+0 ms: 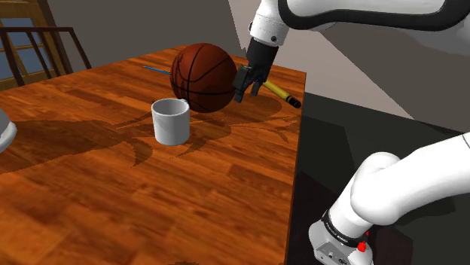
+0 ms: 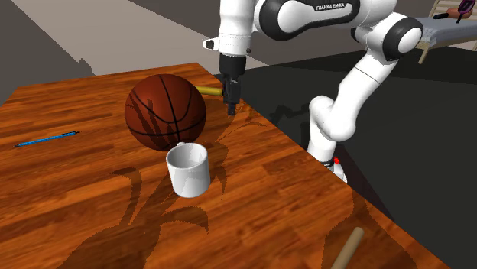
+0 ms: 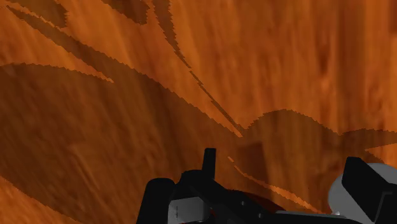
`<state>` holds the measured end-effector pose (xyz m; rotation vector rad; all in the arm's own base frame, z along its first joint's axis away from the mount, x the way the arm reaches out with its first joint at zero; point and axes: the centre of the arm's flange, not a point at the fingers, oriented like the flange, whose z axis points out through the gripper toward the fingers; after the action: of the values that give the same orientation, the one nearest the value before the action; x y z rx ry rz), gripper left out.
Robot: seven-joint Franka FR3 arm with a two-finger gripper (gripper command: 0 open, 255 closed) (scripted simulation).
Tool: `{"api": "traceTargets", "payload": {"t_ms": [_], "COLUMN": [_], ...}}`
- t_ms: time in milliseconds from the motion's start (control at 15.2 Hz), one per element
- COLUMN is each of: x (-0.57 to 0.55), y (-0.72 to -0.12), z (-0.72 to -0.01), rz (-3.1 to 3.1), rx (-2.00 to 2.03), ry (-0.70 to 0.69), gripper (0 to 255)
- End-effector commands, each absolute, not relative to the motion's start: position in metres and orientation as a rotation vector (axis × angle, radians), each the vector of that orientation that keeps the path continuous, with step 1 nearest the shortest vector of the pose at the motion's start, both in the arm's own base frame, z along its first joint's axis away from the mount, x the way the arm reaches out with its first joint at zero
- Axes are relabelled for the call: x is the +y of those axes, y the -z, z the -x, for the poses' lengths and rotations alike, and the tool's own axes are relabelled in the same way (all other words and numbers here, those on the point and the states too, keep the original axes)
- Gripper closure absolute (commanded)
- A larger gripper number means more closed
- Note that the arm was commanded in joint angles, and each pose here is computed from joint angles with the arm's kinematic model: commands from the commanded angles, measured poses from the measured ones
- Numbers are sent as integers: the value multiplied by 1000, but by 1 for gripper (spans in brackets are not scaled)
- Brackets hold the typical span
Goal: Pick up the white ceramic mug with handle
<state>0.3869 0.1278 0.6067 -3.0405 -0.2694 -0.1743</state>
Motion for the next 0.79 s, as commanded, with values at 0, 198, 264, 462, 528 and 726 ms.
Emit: {"api": "traceTargets", "payload": {"t_ms": [0, 198, 264, 462, 528, 726], "x": [155, 193, 206, 245, 258, 297], "y": [-605, -604, -603, -601, -601, -598], "z": [-397, -412, -417, -431, -436, -450], "rz": [3048, 3059, 3063, 3075, 3078, 3090], "rx": [-284, -307, -314, -337, -345, -368], "ry": [175, 176, 177, 178, 178, 180], "gripper": [0, 0, 0, 0, 0, 0]}}
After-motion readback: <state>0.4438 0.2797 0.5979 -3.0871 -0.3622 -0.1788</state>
